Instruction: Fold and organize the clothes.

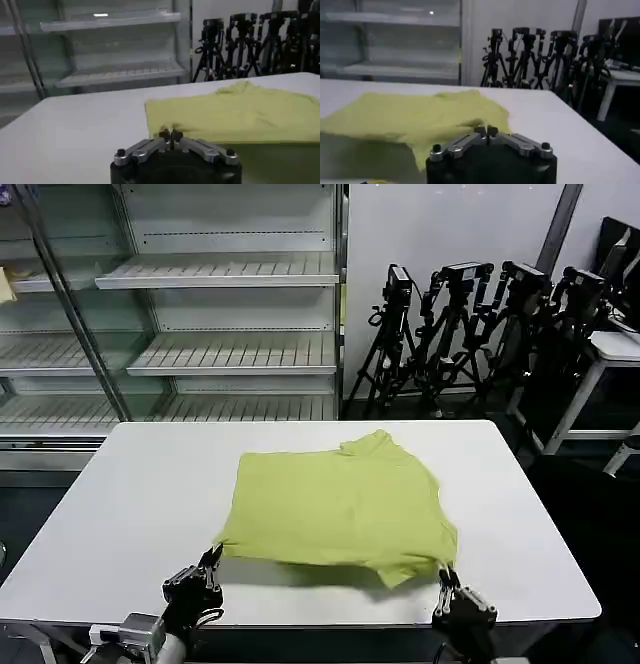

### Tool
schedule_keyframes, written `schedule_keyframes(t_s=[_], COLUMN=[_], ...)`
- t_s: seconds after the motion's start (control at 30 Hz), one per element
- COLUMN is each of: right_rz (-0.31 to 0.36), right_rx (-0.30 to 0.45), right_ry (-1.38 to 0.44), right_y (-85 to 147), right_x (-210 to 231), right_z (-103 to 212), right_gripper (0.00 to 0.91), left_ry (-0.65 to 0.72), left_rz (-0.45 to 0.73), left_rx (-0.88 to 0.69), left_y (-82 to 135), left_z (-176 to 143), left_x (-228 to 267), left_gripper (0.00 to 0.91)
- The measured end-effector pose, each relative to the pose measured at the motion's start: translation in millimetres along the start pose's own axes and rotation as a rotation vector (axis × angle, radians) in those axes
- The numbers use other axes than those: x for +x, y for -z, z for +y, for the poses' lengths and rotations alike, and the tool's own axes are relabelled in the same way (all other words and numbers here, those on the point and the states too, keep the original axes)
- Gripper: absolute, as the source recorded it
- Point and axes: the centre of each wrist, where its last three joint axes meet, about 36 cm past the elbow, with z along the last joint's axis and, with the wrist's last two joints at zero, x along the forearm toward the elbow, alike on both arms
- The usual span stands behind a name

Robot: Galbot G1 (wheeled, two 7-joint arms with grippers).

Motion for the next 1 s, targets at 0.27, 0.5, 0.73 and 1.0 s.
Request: schedule_keyframes(t_s=[0.27,0.5,0.73,1.0], right_rz=[-0.019,-0.014,0.006,0.02], right_rx=[0.016,0.026,0.017,0.016], right_ry=[0.025,0.037,0.051,0.057], right_y=[-1.7,-3.2,-2.5,-5.0], right_x=[-33.8,-65.0,-92.6,-118.9], right_z=[-8.7,-15.7,-21.5,-21.8], right_gripper=[0.0,0.0,0.0,0.0], left_ry=[-0.017,-0.027,-0.026,-0.014], left_rz=[-0.017,-0.026,-0.037,-0.051], left_rx=[0.003,0.011,0.013,0.009], left_y=[-6.4,-9.3,-8.8,-7.5], left_z=[-1.9,-3.4,-0.4,1.5], left_x=[-18.1,-38.2,-61.6,-89.0], left_gripper=[0.03,0.03,0.03,0.03])
